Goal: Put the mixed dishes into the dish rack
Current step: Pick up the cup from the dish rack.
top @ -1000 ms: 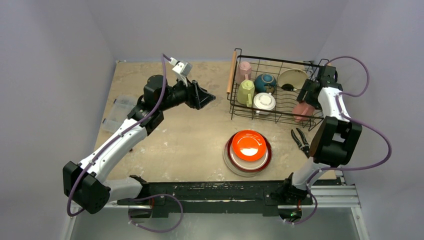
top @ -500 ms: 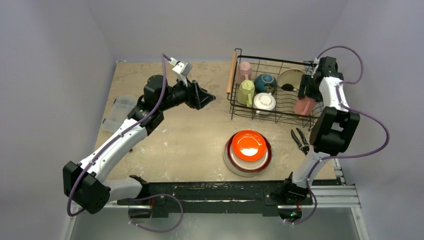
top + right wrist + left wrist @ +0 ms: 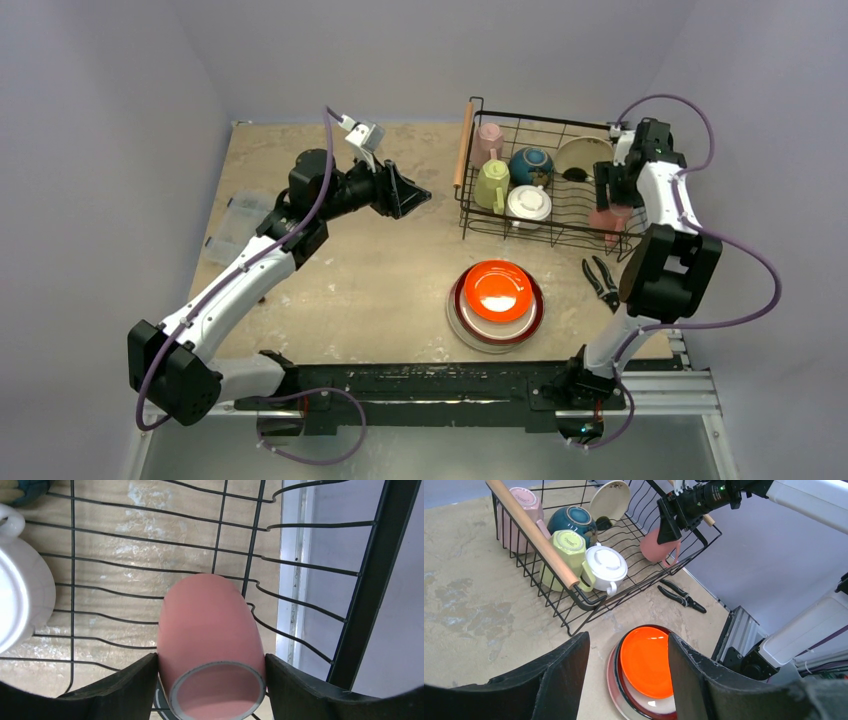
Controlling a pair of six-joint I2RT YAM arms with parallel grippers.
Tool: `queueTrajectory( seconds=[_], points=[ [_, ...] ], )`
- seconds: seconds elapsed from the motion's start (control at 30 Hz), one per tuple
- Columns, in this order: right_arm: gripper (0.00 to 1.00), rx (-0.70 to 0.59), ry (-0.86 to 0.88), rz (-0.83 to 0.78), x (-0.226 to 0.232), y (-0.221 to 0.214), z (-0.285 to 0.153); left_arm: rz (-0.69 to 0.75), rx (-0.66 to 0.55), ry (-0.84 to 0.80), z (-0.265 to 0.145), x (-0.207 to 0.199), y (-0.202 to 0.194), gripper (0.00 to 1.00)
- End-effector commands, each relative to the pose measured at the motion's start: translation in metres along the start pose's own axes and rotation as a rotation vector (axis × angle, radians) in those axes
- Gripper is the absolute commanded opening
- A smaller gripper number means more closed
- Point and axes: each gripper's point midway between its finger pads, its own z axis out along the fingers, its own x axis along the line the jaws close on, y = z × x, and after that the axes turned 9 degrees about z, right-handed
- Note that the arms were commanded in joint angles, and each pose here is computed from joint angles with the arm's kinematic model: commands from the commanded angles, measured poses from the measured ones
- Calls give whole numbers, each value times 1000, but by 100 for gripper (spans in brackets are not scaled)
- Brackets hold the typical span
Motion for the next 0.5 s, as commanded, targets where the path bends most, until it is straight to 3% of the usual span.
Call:
queueTrajectory(
  seconds=[0.0, 0.47],
  points=[
    [1, -35, -139, -69, -32, 1, -23, 25, -64, -28, -3, -9, 27, 58],
    [0, -29, -158, -117, -27, -2, -26, 19, -61, -28, -2, -9, 27, 58]
  ],
)
